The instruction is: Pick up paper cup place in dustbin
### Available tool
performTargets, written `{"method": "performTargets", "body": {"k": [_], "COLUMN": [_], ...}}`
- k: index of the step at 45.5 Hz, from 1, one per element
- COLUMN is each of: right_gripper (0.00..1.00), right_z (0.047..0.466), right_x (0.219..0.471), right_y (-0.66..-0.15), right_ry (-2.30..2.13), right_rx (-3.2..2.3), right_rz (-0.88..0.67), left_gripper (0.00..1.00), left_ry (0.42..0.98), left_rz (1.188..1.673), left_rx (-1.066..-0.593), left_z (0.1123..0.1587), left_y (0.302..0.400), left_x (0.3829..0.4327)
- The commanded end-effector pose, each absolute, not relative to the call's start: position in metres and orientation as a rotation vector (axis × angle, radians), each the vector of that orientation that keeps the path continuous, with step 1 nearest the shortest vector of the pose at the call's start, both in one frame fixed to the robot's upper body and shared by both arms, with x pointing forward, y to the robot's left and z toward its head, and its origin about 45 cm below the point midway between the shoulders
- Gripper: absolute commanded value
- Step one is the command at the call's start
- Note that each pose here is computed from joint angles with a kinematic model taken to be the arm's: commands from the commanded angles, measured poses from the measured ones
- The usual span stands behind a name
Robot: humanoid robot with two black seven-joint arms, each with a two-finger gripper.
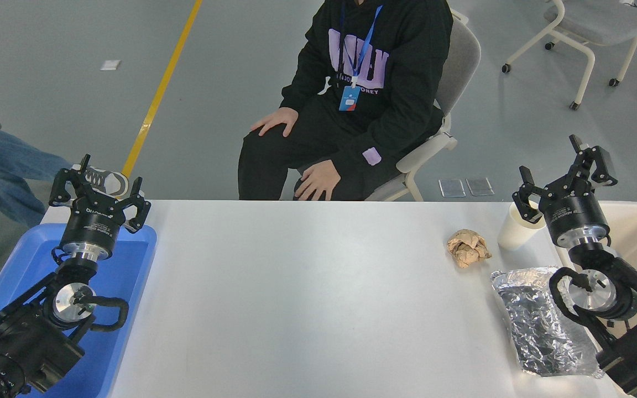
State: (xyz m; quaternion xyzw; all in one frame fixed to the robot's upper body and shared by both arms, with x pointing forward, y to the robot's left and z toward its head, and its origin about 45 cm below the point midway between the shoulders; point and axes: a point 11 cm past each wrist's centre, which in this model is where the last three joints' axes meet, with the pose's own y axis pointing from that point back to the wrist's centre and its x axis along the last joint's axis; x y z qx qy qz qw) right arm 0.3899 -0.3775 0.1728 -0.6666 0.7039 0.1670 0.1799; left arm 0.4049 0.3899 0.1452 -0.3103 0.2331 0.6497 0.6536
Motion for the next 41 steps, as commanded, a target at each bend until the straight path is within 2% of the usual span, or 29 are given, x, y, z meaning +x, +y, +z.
{"method": "performTargets", "body": {"k": [1,41], "right_gripper": [1.00,1.00], "right_z": [0.1716,0.1755], "right_x": [0.3892,0.3894], "right_y": [-0.3783,-0.3879], "right_ry": [1.994,2.015], "right_rx": [-1.882,-1.886], "right_rz": [0.474,0.452], "left_gripper": [0.99,0.99], "left_ry": [0.528,0.523], "left_rz": [1.475,1.476], "left_rx": [-0.705,-0.711], "left_z": [0.1452,0.1460], "left_y": [0.3902,0.3903], "left_x": [0.4049,0.4049]}}
